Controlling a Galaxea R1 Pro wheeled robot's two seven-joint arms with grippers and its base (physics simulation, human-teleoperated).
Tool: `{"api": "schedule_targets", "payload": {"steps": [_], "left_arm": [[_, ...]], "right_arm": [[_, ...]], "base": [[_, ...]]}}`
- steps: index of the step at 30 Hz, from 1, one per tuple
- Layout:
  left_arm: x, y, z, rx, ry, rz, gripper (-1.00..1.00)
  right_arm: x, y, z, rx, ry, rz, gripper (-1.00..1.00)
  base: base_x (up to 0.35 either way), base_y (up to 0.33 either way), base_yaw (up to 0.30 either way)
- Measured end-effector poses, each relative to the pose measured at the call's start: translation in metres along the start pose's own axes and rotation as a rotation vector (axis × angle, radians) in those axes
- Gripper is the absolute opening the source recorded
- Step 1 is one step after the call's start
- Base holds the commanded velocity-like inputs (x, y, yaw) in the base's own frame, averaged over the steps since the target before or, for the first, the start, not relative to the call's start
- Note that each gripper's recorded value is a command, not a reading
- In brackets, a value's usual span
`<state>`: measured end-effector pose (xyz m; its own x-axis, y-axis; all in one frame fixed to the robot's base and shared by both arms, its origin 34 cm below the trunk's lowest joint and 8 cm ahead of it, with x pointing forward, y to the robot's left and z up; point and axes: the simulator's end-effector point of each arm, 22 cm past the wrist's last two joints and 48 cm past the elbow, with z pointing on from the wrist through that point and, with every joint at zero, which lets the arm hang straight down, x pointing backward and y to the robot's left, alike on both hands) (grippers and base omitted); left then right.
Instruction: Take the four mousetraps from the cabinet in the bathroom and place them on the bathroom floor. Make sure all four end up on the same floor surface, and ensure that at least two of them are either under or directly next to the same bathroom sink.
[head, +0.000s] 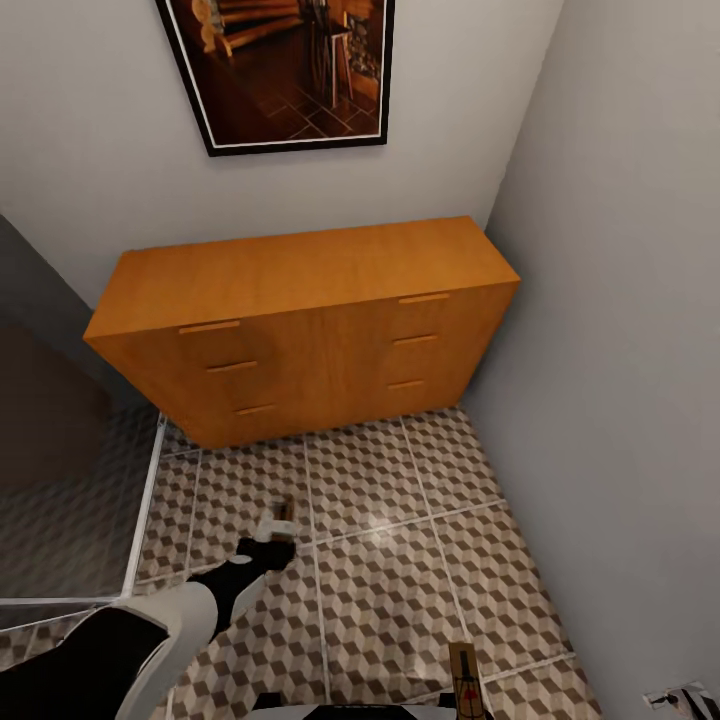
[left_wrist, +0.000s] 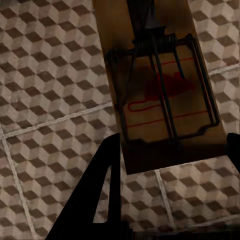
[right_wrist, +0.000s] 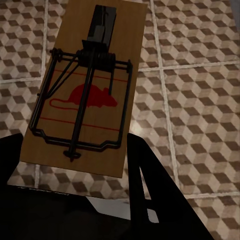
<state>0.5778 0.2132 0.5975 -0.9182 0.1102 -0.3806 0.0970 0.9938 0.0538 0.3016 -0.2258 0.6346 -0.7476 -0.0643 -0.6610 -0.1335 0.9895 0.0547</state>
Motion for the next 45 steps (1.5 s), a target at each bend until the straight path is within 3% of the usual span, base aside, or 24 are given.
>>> {"api": "schedule_targets", "payload": {"steps": [2,4,6,10,14,18,22,36,45], "left_arm": [[0.014,0.009,-0.002,-0.009,-0.046,-0.004,-1.00],[0.022,0.015,-0.008,-0.017,-0.142,-0.015,-1.00],[0.043,0.017,-0.016,-0.020,-0.185,-0.021,-1.00],[0.107,0.027,-0.034,-0.029,-0.172,-0.021,-1.00],[0.150,0.036,-0.055,-0.038,-0.199,-0.016,-1.00],[0.187,0.045,-0.077,-0.045,-0.223,-0.009,-1.00],[0.217,0.044,-0.095,-0.042,-0.215,-0.007,-1.00],[0.231,0.054,-0.101,-0.059,-0.198,-0.001,-1.00],[0.231,0.053,-0.101,-0.058,-0.196,-0.002,-1.00]], "right_arm": [[0.000,0.000,0.000,0.001,0.000,0.000,-1.00],[0.000,-0.002,0.000,0.007,-0.001,0.001,-1.00],[0.000,-0.005,0.000,0.018,-0.001,0.001,-1.00],[0.004,-0.016,0.000,0.053,0.021,0.001,-1.00],[0.007,-0.036,0.003,0.104,0.049,-0.011,-1.00],[-0.015,-0.046,0.028,0.129,0.036,-0.018,-1.00],[-0.031,-0.053,0.049,0.131,0.063,-0.025,-1.00],[-0.034,-0.053,0.052,0.127,0.066,-0.030,-1.00],[-0.034,-0.052,0.052,0.127,0.067,-0.029,-1.00]], "base": [[0.000,0.000,0.000],[0.000,0.000,0.000],[0.000,0.000,0.000],[0.000,0.000,0.000],[0.000,0.000,0.000],[0.000,0.000,0.000],[0.000,0.000,0.000],[0.000,0.000,0.008],[0.000,0.000,0.243]]}}
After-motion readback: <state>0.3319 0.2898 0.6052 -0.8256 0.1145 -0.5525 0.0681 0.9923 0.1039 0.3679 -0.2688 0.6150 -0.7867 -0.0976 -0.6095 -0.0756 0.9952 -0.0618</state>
